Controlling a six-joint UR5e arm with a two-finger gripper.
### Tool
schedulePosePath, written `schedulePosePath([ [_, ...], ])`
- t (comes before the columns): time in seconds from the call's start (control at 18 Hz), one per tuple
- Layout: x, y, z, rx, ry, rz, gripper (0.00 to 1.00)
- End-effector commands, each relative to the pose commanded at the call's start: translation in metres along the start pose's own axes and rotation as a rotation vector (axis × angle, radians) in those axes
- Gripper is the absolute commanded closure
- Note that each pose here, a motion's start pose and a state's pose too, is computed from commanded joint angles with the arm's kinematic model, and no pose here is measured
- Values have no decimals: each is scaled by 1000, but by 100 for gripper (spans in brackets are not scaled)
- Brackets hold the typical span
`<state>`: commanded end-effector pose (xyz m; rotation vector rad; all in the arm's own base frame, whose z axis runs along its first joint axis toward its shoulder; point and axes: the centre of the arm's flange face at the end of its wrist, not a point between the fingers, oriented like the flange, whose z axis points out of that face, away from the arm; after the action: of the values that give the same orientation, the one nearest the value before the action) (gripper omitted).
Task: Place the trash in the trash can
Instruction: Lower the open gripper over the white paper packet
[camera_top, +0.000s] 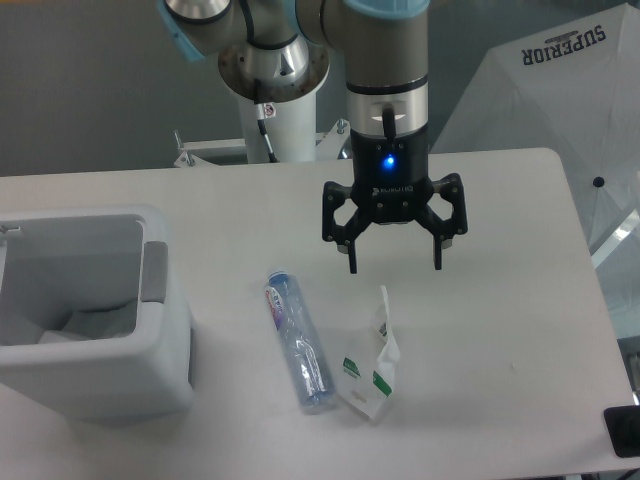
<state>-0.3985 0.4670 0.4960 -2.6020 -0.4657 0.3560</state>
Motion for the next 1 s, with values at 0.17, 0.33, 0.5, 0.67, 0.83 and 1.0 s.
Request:
schedulePosePath([
  [0.17,-5,0,11,-18,-6,-1,0],
  [0.33,-7,2,22,-32,-3,-6,0],
  [0.5,-8,5,41,-33,-5,-9,0],
  [0.67,-6,18,74,-49,1,-22,0],
  [0.83,-1,35,105,-103,30,-20,0],
  [1.0,-1,42,146,-148,63,29,0],
])
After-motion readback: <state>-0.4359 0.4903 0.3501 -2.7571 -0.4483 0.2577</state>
